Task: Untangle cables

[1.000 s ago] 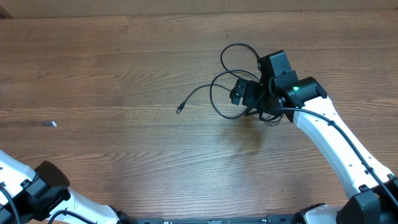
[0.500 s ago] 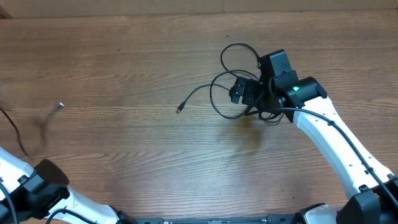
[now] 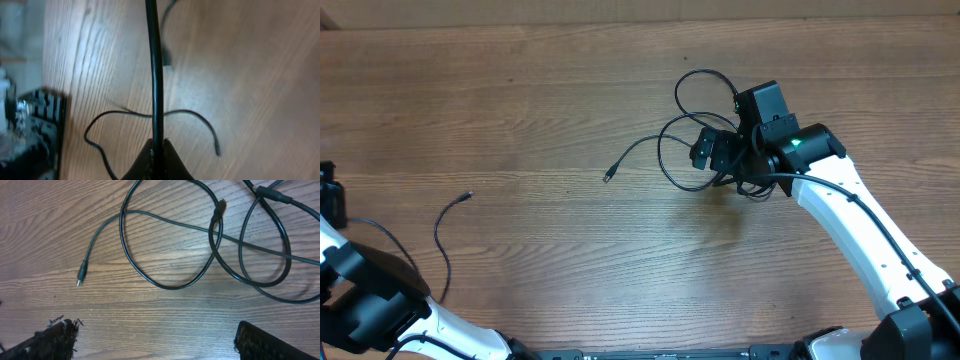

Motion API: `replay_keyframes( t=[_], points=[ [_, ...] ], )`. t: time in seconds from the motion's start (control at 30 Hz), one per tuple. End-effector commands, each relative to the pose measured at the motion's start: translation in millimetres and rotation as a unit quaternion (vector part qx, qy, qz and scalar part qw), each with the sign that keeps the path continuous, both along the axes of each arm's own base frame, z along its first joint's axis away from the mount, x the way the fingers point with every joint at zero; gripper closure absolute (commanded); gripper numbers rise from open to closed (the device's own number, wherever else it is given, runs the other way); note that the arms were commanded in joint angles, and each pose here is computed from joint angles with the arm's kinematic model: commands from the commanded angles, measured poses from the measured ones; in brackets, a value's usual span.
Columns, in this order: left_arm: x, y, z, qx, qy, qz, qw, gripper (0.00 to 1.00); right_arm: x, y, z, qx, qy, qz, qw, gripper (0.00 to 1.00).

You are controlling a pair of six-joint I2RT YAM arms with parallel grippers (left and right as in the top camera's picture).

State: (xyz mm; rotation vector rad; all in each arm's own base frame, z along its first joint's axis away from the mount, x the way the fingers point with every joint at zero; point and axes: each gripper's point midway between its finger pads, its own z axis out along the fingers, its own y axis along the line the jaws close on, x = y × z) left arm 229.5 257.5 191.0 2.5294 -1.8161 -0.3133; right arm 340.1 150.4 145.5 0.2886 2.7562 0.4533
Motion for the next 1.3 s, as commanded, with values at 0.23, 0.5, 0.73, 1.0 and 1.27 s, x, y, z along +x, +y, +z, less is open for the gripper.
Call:
replay_keyframes(
  t=[0.23,0.5,0.73,1.0,1.27],
  points=[
    [-19,-7,-71,0.008,0.05,0.136,0.989,0.76,0,-2,-3,-0.005,0.002,-0.002,1.0,0.0],
    [-4,-19,-133,-0.028,0.004,0.125,0.992,0.5,0,-2,-3,-0.005,0.002,-0.003,1.0,0.0],
    [84,-12,-138,-0.06,-0.192,-0.079,0.976,0.0,5,0,0,-0.001,-0.009,-0.003,1.0,0.0],
    [146,-18,-113,-0.024,-0.285,-0.258,0.923,0.01,5,0,0,0.0,-0.009,-0.004,1.0,0.0],
    [145,-27,-40,-0.014,-0.283,-0.335,0.898,0.01,4,-1,-1,-0.002,-0.006,-0.004,1.0,0.0]
  ],
)
